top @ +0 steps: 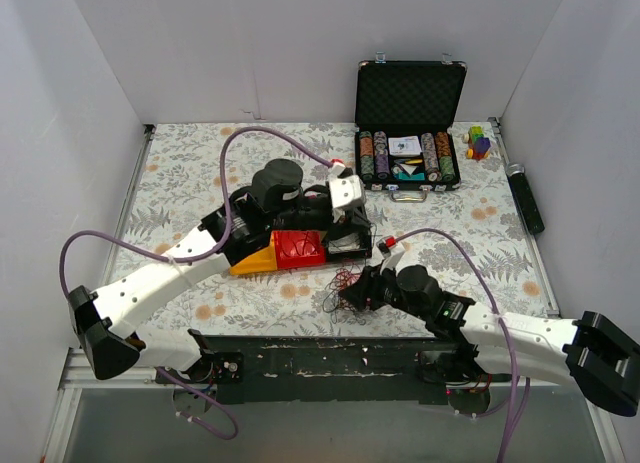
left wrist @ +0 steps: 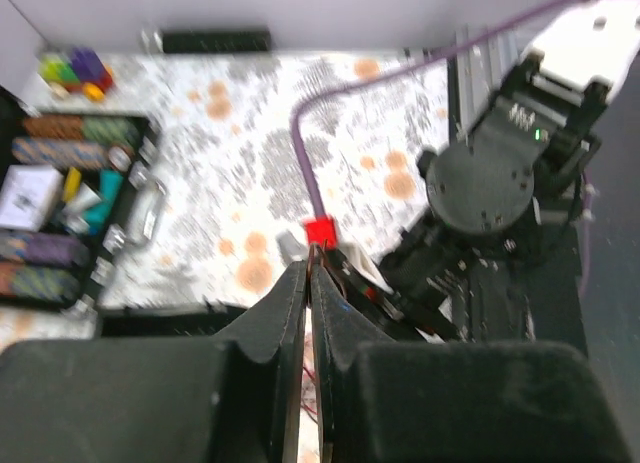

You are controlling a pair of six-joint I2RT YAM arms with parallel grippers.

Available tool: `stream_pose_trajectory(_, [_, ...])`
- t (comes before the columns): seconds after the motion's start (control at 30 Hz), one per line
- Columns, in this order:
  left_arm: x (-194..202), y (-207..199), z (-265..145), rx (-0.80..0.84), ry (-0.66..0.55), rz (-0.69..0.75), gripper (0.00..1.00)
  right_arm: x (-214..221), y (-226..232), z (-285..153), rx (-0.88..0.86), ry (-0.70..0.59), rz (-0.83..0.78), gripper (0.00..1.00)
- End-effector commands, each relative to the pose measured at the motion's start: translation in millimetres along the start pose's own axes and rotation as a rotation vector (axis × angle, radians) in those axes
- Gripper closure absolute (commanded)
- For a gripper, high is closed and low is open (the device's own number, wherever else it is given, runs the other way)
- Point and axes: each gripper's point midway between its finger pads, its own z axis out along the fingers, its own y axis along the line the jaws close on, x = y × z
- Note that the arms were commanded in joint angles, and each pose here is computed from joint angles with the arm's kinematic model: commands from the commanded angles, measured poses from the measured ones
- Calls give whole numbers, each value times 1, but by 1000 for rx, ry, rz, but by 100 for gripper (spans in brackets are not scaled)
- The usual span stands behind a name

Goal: Untangle the cables
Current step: Untie the cable.

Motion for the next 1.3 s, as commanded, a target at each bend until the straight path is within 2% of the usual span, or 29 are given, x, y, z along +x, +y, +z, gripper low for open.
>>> stream_pose_trajectory(0.0, [-101, 8, -34, -81, -241, 208, 100, -3, -4, -5, 8, -53, 46, 42])
stream_pose_trajectory(0.33, [-237, 23, -91, -273, -620, 481, 100, 13, -19, -9, 57, -34, 68, 38])
stream_pose_trajectory(0.4, [-262, 23, -108, -314, -696, 492, 96, 14, -20, -9, 66, -31, 69, 38])
stream_pose_trajectory(0.7, [-326, 13, -154, -384, -848, 643, 96, 32, -41, -12, 147, 1, 76, 37])
stream_pose_trajectory(1.03, [-391, 5, -238, -717, -1066, 1002, 100, 47, -60, -16, 228, 36, 84, 33])
stream_pose_trajectory(1.27, [-415, -11, -276, -864, -1143, 1200, 99, 53, -75, -22, 306, 49, 91, 34])
